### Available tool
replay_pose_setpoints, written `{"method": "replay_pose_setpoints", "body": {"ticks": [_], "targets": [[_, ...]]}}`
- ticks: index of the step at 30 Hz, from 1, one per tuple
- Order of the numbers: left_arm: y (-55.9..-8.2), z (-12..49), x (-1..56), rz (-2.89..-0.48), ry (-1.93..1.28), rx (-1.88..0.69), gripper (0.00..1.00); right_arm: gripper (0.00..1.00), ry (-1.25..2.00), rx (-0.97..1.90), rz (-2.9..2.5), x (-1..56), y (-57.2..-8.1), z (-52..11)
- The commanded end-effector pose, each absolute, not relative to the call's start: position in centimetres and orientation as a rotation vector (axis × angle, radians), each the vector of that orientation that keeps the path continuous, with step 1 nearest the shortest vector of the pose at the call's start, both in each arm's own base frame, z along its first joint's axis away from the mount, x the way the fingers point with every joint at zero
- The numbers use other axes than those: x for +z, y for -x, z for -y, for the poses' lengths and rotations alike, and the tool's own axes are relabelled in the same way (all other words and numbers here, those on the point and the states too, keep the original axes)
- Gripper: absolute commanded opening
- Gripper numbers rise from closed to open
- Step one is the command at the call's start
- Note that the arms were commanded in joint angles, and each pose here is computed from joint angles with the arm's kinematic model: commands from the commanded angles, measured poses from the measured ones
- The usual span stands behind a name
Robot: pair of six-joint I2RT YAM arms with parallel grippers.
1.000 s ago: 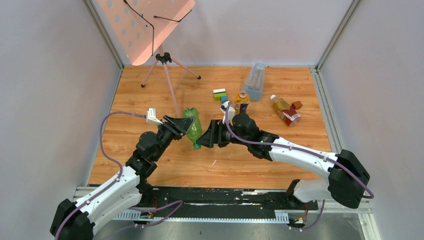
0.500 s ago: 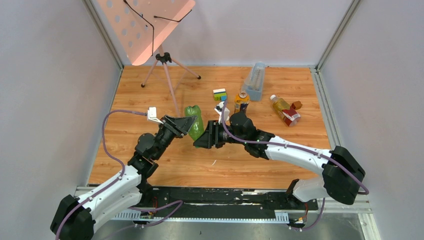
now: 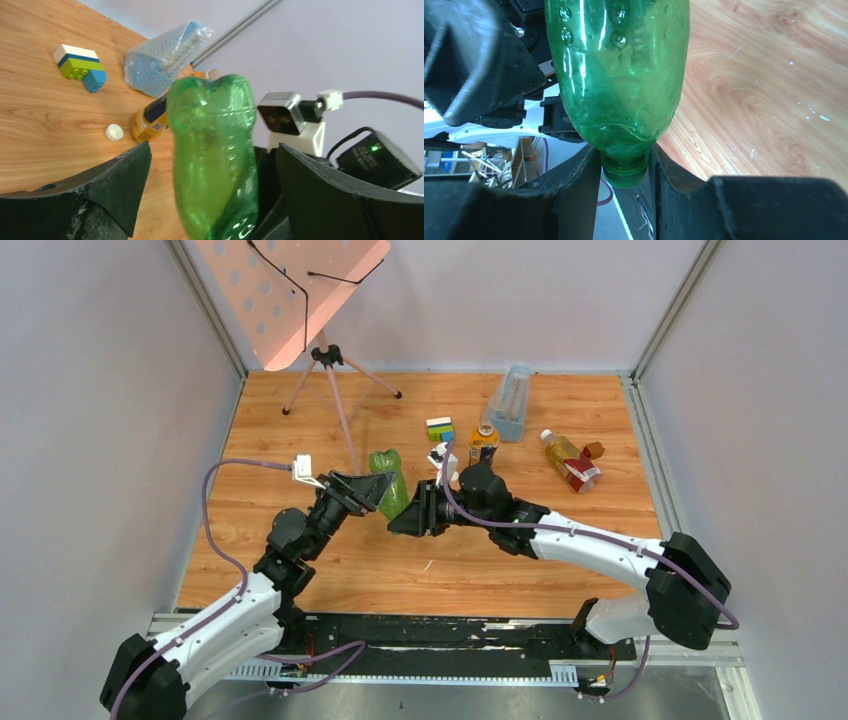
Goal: Unscrew the bottle caps
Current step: Unscrew the bottle cap from the plastic bottle.
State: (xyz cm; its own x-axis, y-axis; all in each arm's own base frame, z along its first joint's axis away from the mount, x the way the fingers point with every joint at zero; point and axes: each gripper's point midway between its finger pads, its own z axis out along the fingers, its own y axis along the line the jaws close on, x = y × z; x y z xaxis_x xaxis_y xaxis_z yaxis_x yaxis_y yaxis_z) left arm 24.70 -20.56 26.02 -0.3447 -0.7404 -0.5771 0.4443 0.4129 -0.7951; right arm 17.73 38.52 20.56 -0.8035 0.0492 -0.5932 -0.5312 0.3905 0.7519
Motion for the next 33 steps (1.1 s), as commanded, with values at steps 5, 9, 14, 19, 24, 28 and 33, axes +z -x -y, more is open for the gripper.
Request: {"method": "replay_pose_setpoints", "body": {"ticks": [5, 9, 14, 19, 24, 28, 33], "targets": [[-23.9, 18.9, 24.7, -1.643, -0.025, -0.880, 1.00, 0.09, 0.594, 1.241, -1.971, 22.6, -18.2, -35.6], [-22.7, 18.5, 24.7, -1.745, -0.262, -0.735, 1.00, 0.07, 0.781, 1.117, -1.965, 21.4, -17.7, -33.4], [-20.4, 21.0, 25.3, -1.796, -0.636, -0.781, 1.00, 0.04, 1.049, 1.013, -1.902, 20.4, -16.3, -31.2], [-18.3, 22.7, 27.2, -1.741, -0.828, -0.892, 1.00, 0.00, 1.245, 0.953, -1.843, 20.4, -15.1, -29.9], [-16.9, 24.1, 28.0, -1.685, -0.951, -0.997, 1.00, 0.00, 1.366, 0.940, -1.756, 20.5, -14.4, -29.7], [-14.8, 25.4, 27.5, -1.670, -1.091, -1.152, 1.00, 0.00, 1.459, 0.922, -1.648, 20.7, -13.9, -29.4], [-13.3, 26.2, 26.2, -1.698, -1.195, -1.279, 0.96, 0.00, 1.489, 0.859, -1.595, 21.0, -14.6, -29.3]]}}
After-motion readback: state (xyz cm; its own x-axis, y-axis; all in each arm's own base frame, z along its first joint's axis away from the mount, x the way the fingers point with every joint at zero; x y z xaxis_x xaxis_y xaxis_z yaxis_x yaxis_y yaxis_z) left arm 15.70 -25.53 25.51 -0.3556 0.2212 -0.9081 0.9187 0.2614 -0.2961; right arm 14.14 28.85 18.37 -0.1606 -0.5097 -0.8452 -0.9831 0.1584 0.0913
